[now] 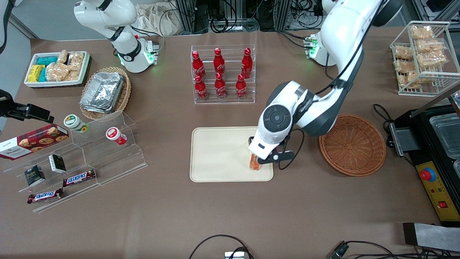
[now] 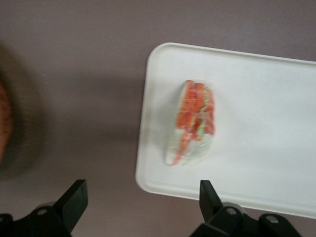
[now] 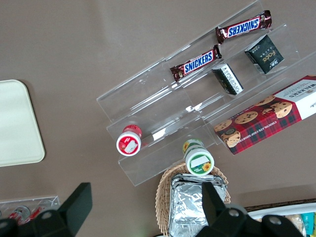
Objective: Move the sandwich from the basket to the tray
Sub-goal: 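Carry the sandwich to the beige tray and release it there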
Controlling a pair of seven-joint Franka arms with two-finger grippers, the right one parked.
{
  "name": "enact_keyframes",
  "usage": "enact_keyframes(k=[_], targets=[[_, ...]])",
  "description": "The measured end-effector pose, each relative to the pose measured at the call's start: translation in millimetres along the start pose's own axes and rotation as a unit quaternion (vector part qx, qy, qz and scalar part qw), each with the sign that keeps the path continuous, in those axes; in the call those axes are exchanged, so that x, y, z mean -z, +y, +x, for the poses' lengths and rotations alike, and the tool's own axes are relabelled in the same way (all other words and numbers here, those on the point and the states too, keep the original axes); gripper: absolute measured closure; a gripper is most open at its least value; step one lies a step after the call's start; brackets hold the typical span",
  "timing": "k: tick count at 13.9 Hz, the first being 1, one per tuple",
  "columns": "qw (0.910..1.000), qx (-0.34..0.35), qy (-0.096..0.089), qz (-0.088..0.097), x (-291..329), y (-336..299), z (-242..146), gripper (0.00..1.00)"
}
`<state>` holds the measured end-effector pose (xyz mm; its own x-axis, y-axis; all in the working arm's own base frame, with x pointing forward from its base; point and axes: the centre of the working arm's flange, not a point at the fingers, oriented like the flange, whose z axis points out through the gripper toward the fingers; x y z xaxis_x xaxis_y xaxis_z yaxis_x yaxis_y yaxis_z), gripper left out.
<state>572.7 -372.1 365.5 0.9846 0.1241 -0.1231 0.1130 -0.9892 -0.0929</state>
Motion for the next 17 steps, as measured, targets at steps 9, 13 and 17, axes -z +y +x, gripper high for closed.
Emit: enact_keyframes(k=[9, 13, 17], targets=[[0.9996, -0.026, -0.01, -0.005, 104, -205, -9, 0.0], [0.9988, -0.045, -0.018, -0.007, 138, -273, 6, 0.0], [0.9978, -0.065, -0.003, -0.01, 155, -296, 17, 0.0]])
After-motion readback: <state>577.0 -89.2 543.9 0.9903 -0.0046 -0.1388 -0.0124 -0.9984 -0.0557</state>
